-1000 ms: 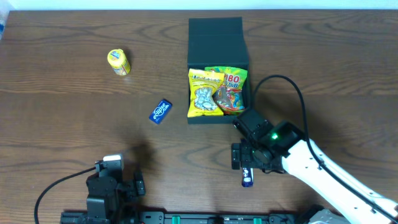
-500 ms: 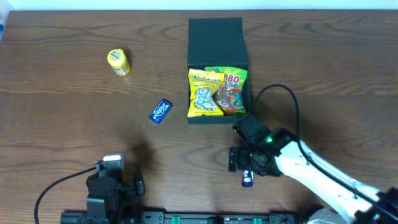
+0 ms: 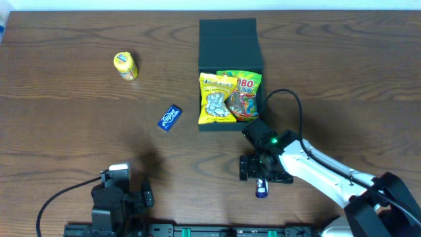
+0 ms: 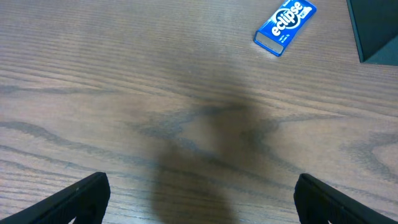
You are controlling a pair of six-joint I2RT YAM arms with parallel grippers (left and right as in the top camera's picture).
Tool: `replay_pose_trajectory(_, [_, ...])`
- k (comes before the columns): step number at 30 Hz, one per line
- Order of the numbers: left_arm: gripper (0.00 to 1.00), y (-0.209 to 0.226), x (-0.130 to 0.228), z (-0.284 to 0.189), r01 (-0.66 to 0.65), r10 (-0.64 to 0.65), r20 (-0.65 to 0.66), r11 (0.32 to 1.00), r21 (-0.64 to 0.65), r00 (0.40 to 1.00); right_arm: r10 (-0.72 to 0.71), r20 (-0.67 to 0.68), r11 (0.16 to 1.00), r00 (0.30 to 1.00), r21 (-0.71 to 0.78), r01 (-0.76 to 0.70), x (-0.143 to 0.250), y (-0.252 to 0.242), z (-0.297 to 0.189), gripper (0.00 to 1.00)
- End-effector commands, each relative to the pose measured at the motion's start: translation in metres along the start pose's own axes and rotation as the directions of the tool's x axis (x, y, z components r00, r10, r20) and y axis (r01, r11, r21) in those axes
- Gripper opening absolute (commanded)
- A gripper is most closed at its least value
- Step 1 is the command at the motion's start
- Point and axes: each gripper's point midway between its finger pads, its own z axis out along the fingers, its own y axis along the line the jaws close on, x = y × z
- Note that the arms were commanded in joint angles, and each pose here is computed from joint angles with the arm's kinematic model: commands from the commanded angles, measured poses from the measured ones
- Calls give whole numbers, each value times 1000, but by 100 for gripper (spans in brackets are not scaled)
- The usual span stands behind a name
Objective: Pack container
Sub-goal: 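Grasp the Dairy Milk bar end with the right gripper and lift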
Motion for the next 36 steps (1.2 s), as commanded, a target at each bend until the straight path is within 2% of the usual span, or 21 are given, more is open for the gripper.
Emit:
replay_pose_trajectory(1, [96, 3, 19, 6, 14, -16, -65, 1000, -18, 998, -53, -10, 999, 999, -2, 53, 1, -1, 2, 99])
replay_pose_trajectory(23, [96, 3, 19, 6, 14, -16, -65, 1000, -18, 998, -45, 7, 998, 999, 42, 45, -6, -9, 9, 99])
replay_pose_trajectory(26, [96, 3, 19, 6, 14, -16, -65, 1000, -18, 998, -44, 4, 998, 999, 44, 44, -6, -9, 10, 96])
replay_pose_trajectory(32, [96, 3, 19, 6, 14, -16, -65, 1000, -18, 998, -41, 4, 998, 999, 44, 41, -6, -9, 10, 81])
replay_pose_trajectory(36, [96, 3, 19, 6, 14, -16, -65, 1000, -18, 998, -41, 4, 998, 999, 45, 41, -6, -9, 10, 64])
